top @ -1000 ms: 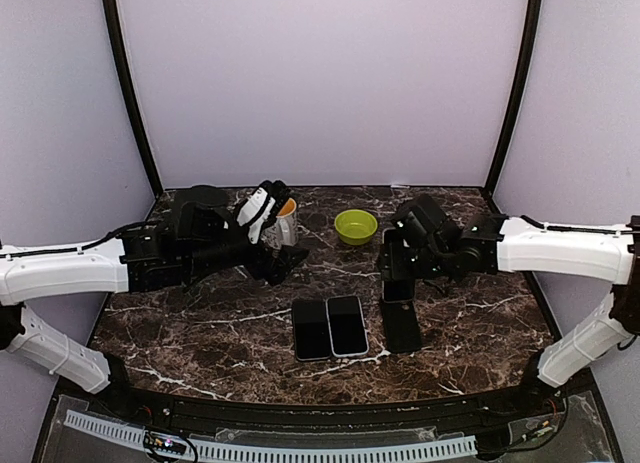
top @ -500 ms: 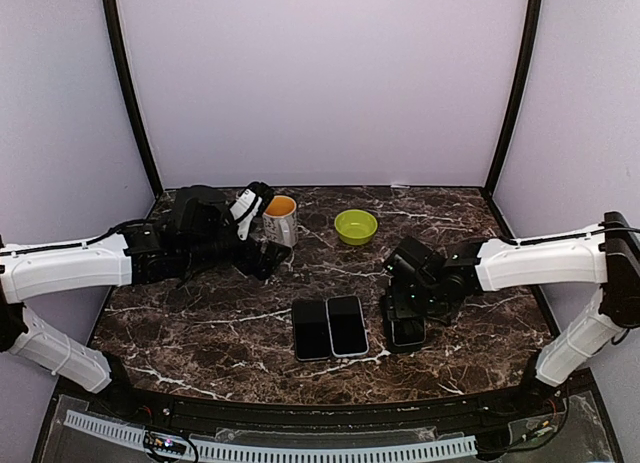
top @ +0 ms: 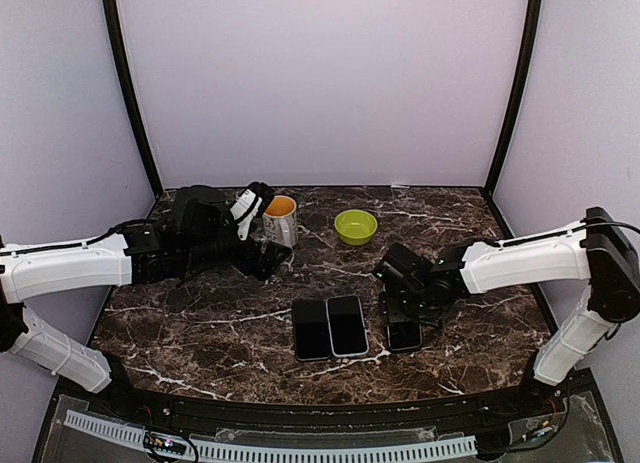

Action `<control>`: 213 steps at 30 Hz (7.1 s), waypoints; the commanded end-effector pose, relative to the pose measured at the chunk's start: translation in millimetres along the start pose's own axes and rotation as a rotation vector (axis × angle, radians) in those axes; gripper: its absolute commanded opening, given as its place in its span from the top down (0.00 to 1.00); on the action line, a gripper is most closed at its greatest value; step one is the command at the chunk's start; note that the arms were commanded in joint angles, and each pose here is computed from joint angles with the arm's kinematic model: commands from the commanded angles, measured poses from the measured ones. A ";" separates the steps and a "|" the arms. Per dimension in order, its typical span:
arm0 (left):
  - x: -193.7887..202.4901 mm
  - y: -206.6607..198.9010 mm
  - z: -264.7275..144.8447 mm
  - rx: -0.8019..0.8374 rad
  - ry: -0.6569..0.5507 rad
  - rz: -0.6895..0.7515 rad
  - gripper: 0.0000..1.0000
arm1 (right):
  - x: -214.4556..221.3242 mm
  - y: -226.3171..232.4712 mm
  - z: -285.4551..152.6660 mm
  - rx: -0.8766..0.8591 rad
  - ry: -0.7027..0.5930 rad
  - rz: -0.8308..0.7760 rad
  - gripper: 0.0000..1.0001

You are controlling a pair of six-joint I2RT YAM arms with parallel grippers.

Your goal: Put the phone into the phone case

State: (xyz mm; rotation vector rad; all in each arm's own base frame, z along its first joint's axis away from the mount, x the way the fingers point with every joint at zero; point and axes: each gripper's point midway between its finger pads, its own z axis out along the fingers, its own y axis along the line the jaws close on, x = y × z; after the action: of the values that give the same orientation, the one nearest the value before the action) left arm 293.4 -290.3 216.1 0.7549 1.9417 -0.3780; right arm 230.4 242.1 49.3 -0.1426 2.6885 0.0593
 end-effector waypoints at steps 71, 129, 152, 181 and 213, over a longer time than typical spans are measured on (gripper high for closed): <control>-3.3 -5.2 -5.5 0.032 -0.015 0.004 0.01 | 101.9 -11.8 29.9 0.284 0.215 -0.237 0.98; -77.3 -52.6 -98.7 0.397 -0.522 -0.047 0.05 | -89.3 164.9 -198.1 -0.291 -0.875 -0.200 0.78; -82.9 -53.8 -124.5 0.460 -0.642 -0.126 0.97 | -87.3 234.8 -253.1 -0.360 -1.079 -0.428 0.79; -19.7 -156.3 -143.0 0.852 -0.567 0.396 1.00 | 5.0 206.6 -283.3 -1.024 -0.584 -1.011 0.27; -19.5 -162.7 -141.4 0.898 -0.535 0.341 0.83 | -13.6 182.1 -374.4 -1.241 -0.869 -0.938 1.00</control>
State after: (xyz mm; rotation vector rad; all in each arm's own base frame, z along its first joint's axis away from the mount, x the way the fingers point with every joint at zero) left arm 98.1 -338.8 281.7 1.3687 1.0856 -1.1255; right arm 69.4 401.4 348.3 -1.4110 1.3884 1.0371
